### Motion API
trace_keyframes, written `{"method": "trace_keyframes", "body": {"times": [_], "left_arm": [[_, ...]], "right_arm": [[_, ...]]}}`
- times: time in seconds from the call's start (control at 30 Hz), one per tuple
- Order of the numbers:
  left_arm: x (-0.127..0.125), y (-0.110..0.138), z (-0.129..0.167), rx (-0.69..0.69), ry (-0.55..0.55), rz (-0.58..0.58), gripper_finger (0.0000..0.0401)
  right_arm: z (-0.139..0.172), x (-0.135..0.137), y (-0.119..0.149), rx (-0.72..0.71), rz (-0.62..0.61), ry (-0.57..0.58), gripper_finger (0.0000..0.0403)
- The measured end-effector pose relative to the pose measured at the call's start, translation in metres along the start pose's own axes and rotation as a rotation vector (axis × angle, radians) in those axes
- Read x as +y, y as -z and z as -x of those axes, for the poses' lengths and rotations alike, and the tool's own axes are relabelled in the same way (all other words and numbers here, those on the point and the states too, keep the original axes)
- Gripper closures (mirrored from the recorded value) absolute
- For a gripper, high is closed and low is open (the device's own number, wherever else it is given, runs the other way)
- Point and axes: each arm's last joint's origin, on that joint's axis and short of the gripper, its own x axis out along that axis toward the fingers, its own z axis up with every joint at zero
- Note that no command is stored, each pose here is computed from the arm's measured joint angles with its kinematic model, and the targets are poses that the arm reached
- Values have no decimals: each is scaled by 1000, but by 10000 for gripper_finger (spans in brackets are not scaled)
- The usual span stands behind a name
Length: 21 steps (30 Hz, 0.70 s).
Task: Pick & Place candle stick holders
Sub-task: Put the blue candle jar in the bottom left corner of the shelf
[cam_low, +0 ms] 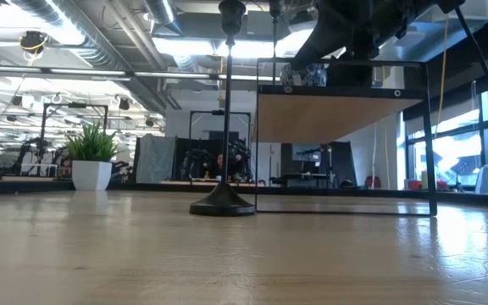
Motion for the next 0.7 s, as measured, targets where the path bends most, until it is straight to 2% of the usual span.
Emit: {"method": "trace_keyframes", "body": {"times": [0.43,0.7], "left_arm": [[0,1,1,3,5,4,68],[-1,1,3,0,8,5,68]], "right_arm": [[0,1,0,-14,17,22,70],[0,1,1,3,-88,8,70]]}}
